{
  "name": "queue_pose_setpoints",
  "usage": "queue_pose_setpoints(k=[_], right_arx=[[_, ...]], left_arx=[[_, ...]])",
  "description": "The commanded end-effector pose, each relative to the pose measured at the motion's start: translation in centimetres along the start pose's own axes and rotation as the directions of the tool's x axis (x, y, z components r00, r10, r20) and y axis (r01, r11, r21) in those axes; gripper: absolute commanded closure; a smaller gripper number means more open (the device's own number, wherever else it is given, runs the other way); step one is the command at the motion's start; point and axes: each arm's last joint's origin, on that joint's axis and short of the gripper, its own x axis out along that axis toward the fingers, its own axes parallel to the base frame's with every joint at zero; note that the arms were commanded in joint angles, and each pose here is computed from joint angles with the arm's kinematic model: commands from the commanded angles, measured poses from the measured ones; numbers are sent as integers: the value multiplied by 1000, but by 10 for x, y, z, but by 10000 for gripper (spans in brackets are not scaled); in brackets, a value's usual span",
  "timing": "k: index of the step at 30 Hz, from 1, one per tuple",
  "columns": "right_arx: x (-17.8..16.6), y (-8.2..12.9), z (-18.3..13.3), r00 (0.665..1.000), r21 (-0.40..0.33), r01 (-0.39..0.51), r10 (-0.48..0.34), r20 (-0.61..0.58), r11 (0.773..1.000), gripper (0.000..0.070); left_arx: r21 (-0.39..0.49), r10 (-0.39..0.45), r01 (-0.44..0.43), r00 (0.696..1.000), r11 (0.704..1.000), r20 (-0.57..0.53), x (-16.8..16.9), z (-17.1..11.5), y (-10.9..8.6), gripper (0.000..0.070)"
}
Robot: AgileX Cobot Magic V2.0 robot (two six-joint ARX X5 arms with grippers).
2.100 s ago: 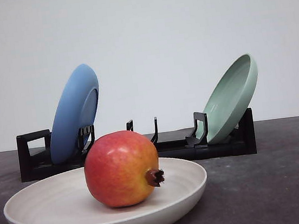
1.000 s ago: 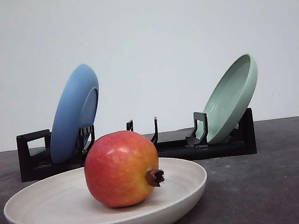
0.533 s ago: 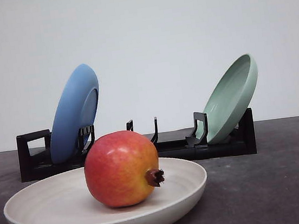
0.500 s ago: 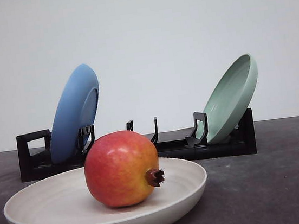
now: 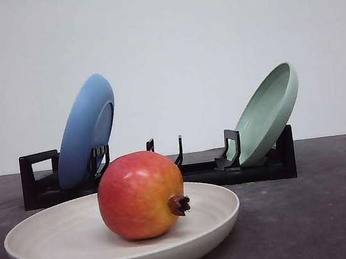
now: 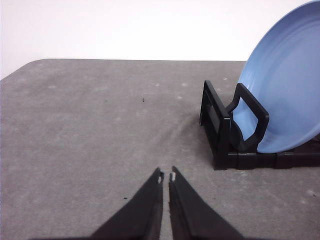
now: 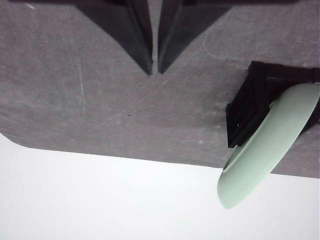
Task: Place pomegranate in white plate
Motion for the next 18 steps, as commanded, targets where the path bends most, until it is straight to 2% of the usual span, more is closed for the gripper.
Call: queue_pose_setpoints(k=[1,18], right_arx=[[0,0,0,1000,-4,2,-2,11,1000,686],[0,0,0,1000,-4,2,-2,11,1000,686]], left_arx=[[7,-2,2,1000,1000,1,1,-2,0,700],[8,-1,1,1000,1000,3,1,-2,0,700]])
